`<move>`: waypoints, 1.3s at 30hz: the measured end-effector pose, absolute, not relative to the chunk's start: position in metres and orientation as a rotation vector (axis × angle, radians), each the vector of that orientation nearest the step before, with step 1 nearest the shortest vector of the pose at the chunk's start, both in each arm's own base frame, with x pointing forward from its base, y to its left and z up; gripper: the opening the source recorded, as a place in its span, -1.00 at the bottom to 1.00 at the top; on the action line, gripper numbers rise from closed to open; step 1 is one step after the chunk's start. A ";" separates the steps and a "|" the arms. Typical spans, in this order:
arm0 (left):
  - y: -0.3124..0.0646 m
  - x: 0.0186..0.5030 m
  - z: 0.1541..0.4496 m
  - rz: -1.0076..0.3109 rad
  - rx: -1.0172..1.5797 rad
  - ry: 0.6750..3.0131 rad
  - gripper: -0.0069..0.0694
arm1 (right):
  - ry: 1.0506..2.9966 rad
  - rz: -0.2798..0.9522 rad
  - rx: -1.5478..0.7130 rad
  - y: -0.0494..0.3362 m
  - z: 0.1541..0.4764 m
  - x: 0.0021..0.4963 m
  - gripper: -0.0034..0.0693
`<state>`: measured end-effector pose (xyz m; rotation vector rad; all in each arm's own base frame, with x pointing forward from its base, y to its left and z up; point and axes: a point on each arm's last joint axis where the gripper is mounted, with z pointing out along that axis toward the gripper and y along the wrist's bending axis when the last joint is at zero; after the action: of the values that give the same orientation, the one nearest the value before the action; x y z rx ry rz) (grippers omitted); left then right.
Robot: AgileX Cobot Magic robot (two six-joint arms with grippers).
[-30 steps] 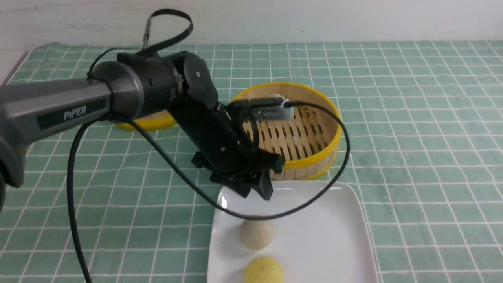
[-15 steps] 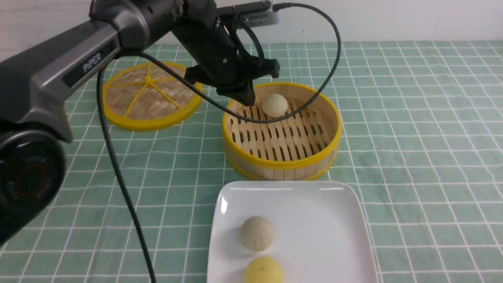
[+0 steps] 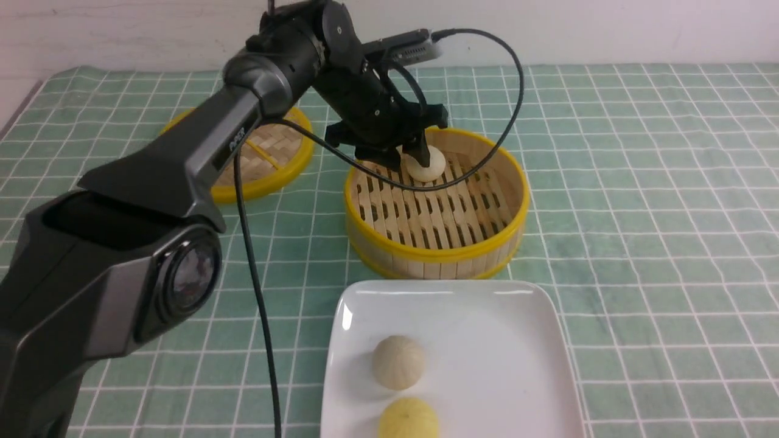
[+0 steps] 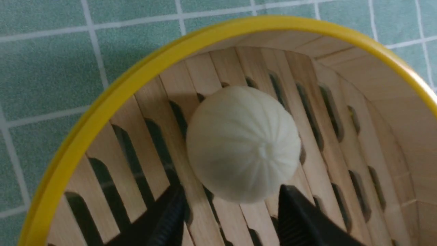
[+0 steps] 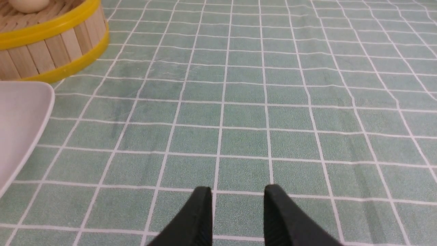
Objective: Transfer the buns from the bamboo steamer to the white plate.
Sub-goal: 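Reach into the bamboo steamer and grasp a bun with the left gripper, then carry the bun from the bamboo steamer to the plate with the left gripper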
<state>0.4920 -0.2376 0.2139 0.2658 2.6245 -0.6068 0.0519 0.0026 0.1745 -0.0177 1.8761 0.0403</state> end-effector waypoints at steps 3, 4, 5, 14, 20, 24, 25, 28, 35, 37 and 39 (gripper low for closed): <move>-0.238 0.495 0.208 -0.603 0.258 2.613 0.43 | 1.876 0.040 -0.018 0.003 0.174 0.052 -0.25; -0.238 0.496 0.208 -0.603 0.256 2.609 0.44 | 1.876 0.040 -0.018 0.003 0.174 0.052 -0.25; -0.239 0.496 0.208 -0.607 0.253 2.603 0.45 | 1.876 0.040 -0.018 0.003 0.174 0.052 -0.25; -0.244 0.495 0.199 -0.600 0.339 2.605 -0.36 | 1.876 0.040 -0.018 0.003 0.174 0.052 -0.25; -0.244 0.491 0.206 -0.606 0.374 2.616 -0.74 | 1.876 0.040 -0.018 0.003 0.174 0.052 -0.25; -0.237 0.476 0.244 -0.576 0.428 2.627 -0.74 | 1.876 0.040 -0.018 0.003 0.174 0.052 -0.25; -0.236 0.473 0.253 -0.573 0.436 2.622 -0.74 | 1.876 0.040 -0.018 0.003 0.174 0.052 -0.25; -0.228 0.456 0.298 -0.563 0.476 2.586 -0.74 | 1.876 0.040 -0.018 0.003 0.174 0.052 -0.25; -0.209 0.396 0.382 -0.558 0.512 2.492 -0.74 | 1.876 0.040 -0.018 0.003 0.174 0.052 -0.25; -0.208 0.380 0.380 -0.555 0.531 2.532 -0.74 | 1.876 0.040 -0.018 0.003 0.174 0.052 -0.25; -0.214 0.353 0.361 -0.544 0.587 2.637 -0.74 | 1.876 0.040 -0.018 0.003 0.174 0.052 -0.25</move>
<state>0.3533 -0.2137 0.3613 0.5871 2.6368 -0.5445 0.0519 0.0026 0.1745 -0.0177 1.8761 0.0403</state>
